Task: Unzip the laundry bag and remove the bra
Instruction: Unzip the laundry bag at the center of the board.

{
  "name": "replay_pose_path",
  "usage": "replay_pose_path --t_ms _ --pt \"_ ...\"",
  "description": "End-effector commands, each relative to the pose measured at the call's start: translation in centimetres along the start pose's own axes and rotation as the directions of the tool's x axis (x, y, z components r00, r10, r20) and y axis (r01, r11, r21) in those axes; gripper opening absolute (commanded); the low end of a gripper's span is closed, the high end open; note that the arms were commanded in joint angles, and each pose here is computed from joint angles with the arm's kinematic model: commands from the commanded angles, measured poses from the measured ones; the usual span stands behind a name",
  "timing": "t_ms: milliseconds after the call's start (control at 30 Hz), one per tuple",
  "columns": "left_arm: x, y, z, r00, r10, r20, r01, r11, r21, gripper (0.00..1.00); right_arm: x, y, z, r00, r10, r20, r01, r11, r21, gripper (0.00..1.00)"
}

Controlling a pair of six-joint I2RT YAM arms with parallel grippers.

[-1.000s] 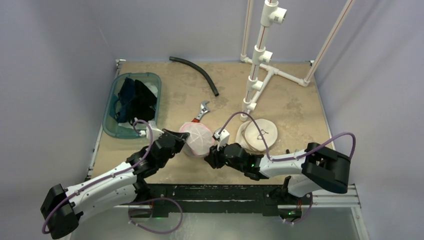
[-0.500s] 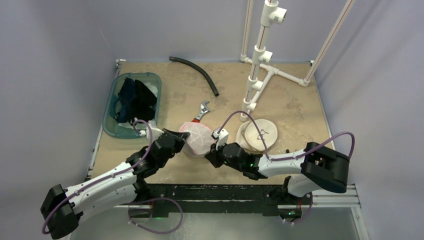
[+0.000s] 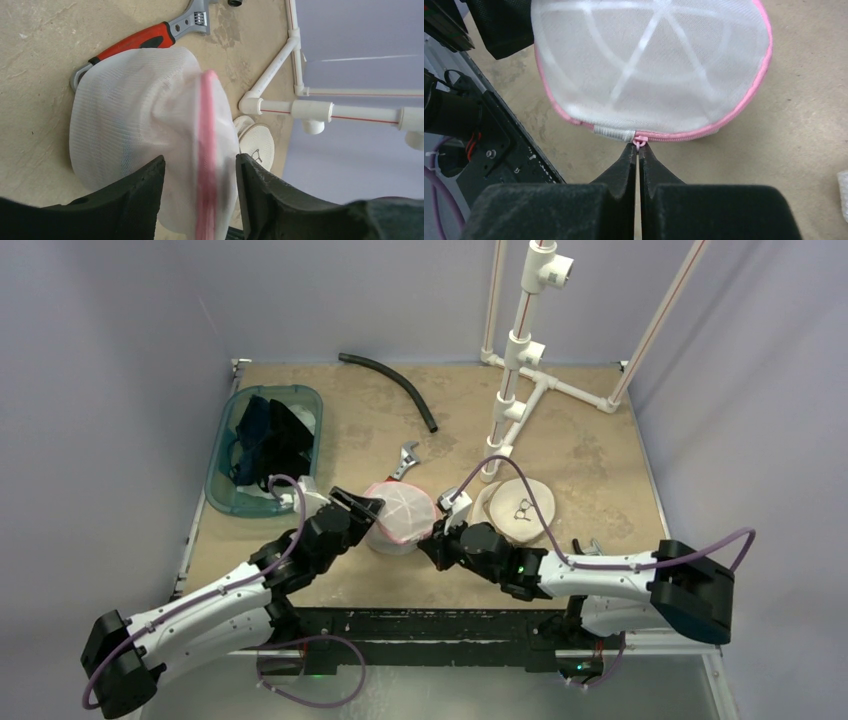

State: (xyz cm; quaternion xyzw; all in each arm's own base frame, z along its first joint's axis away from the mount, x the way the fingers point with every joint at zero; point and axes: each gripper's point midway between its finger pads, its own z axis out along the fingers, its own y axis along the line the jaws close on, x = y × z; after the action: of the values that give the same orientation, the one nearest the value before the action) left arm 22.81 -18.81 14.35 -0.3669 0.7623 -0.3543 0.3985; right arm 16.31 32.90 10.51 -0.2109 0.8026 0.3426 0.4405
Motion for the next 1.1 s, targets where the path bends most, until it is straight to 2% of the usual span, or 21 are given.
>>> replay_pose_path --t_ms 0,67,167,433,600,700,900,1067 --pt "0.1 -1.6 -0.9 0.994 0.097 -0.040 -0.097 0.995 0.013 0.56 0.6 -1.7 -0.8 0.999 -0.043 -0.016 0.044 0.997 0.067 0.00" --pt "0.4 -1.3 -1.3 0.990 0.124 -0.065 -0.124 0.992 0.006 0.61 0.9 -1.9 -0.9 0.999 -0.049 -0.024 0.051 0.996 0.074 0.00" --pt "1.2 -1.0 -1.9 0.983 0.140 -0.122 -0.139 0.990 0.017 0.62 1.2 -2.2 -0.9 0.998 -0.050 -0.031 0.052 0.995 0.085 0.00" --pt "5.4 -1.9 -2.5 0.949 0.091 -0.301 -0.074 0.995 0.069 0.63 1.1 -1.9 -0.7 0.999 -0.044 -0.029 0.046 0.996 0.075 0.00" --pt "4.6 -0.9 -4.3 0.955 0.150 -0.255 -0.155 0.988 0.001 0.65 0.5 -1.7 -0.9 0.999 -0.040 -0.015 0.041 0.997 0.072 0.00" --pt "4.1 -0.4 -5.3 0.956 0.144 -0.257 -0.149 0.989 -0.001 0.66 0.1 -1.4 -0.9 0.999 -0.040 -0.012 0.040 0.997 0.063 0.00" --pt "7.1 -0.2 -4.9 0.937 0.145 -0.319 -0.148 0.989 0.016 0.66 -0.2 -0.9 -0.3 0.999 -0.041 -0.013 0.042 0.998 0.057 0.00" --pt "9.0 -1.3 -3.6 0.948 0.137 -0.286 -0.129 0.991 0.047 0.60 -0.5 -0.6 -0.2 0.999 -0.038 -0.009 0.039 0.998 0.049 0.00"
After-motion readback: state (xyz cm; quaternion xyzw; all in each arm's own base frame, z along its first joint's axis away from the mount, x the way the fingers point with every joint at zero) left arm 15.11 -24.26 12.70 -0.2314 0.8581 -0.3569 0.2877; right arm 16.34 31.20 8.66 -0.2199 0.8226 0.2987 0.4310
